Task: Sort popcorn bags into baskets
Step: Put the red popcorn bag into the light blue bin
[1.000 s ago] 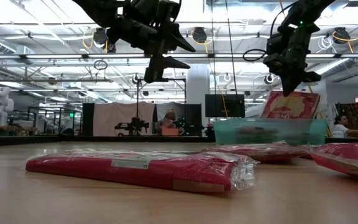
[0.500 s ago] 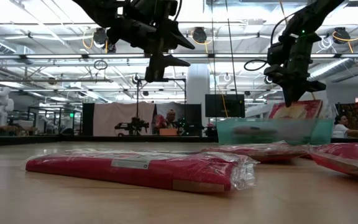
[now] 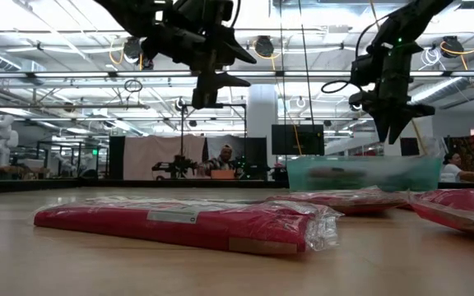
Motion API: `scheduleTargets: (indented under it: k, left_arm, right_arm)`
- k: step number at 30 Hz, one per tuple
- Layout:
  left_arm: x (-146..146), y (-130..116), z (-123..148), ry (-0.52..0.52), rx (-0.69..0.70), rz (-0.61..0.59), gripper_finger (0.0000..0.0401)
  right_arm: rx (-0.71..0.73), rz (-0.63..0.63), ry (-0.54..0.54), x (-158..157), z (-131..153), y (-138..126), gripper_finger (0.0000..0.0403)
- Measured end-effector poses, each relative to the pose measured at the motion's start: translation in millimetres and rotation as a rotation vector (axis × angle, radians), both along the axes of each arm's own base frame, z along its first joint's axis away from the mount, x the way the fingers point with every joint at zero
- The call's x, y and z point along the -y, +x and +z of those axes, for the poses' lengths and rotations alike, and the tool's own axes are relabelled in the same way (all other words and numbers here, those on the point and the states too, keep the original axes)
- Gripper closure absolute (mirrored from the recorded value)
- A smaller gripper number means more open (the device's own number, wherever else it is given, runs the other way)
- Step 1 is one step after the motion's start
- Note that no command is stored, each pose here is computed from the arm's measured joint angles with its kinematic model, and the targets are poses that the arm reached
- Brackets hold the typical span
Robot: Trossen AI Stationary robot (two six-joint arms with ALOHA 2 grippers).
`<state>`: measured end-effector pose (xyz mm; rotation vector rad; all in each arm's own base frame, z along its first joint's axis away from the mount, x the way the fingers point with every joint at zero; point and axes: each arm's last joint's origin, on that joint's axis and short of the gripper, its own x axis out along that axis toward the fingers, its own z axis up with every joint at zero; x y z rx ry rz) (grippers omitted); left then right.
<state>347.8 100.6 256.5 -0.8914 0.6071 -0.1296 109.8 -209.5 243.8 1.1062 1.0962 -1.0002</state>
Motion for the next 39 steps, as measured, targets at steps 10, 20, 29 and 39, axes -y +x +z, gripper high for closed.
scheduleTargets:
  k: [10, 20, 29, 39]
  left_arm:
    - [-26.0, -14.8, -6.8, -0.041, -0.075, 0.042, 0.0224]
    - [-35.5, -25.1, -13.4, -0.025, -0.141, 0.043, 0.0224]
    - [-25.8, -26.2, -17.8, -0.045, -0.203, 0.012, 0.0224]
    - [-12.8, -24.0, -19.9, -0.048, -0.236, -0.027, 0.0224]
  right_arm:
    - [0.125, -0.024, -0.014, -20.4, 17.9, 13.3, 0.0307]
    - [0.160, 0.058, -0.050, -16.7, -22.4, 42.4, 0.0375]
    - [0.074, 0.062, 0.009, -16.5, -64.8, 35.0, 0.0397]
    - [0.021, 0.006, -0.016, -12.8, -65.5, 27.4, 0.0402]
